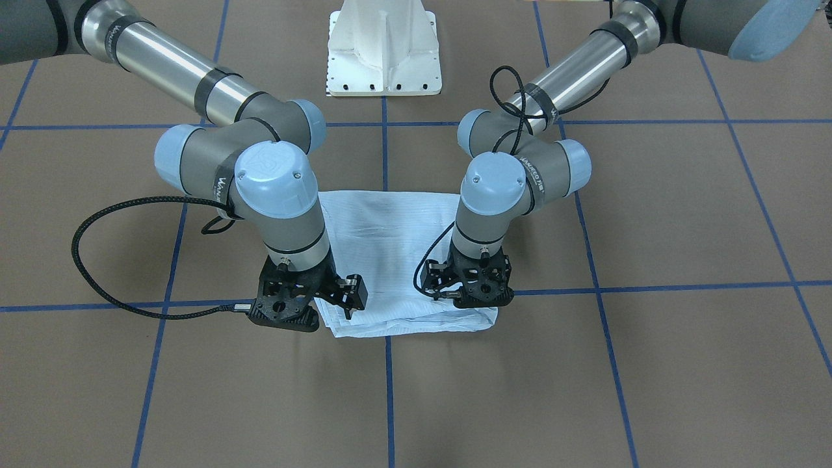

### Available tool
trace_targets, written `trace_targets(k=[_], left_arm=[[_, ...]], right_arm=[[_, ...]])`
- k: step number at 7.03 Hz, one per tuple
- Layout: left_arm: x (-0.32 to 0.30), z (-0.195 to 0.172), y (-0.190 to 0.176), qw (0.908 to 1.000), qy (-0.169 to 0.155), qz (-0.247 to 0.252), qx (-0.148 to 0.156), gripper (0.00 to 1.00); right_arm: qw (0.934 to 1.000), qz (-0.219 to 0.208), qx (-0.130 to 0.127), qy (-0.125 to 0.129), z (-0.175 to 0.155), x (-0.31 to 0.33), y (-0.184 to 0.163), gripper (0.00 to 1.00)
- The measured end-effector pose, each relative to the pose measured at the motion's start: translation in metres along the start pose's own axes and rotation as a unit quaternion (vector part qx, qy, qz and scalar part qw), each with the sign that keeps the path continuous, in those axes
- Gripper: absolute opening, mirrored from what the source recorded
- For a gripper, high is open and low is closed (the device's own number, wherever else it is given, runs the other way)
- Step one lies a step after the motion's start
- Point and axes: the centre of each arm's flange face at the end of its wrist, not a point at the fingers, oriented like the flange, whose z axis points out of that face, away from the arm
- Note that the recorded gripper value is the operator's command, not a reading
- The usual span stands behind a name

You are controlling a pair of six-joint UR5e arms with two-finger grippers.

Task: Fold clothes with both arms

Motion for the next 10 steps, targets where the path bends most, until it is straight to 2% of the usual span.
trace_targets(k=[3,5,6,7,8,9,10], left_arm=[[-0.032,-0.02,-0.056,0.9994,-0.016,-0.008,0.028,1.0],[-0.045,-0.043,-0.068,0.9996,-0.001,0.001,0.029,1.0],[-0.065,-0.064,-0.059,0.9992,0.023,0.022,0.022,1.0],[-0.1,-0.095,-0.048,0.9971,0.046,0.059,0.014,1.0],[-0.134,-0.127,-0.039,0.9934,0.056,0.1,0.007,1.0],[-0.173,-0.159,-0.031,0.9874,0.048,0.15,0.008,1.0],[-0.23,-0.184,-0.026,0.9784,0.028,0.204,0.011,1.0]], right_arm=[[0.9999,-0.01,0.003,0.0,-0.002,0.003,-0.005,1.0],[0.9994,-0.033,-0.003,0.007,-0.003,0.027,-0.025,1.0],[0.9983,-0.056,-0.017,0.01,-0.003,0.066,-0.044,1.0],[0.995,-0.093,-0.033,0.01,-0.005,0.126,-0.061,1.0],[0.9902,-0.132,-0.046,0.01,-0.014,0.196,-0.079,1.0],[0.9838,-0.169,-0.059,0.012,-0.033,0.274,-0.096,1.0],[0.9739,-0.214,-0.073,0.018,-0.051,0.353,-0.102,1.0]])
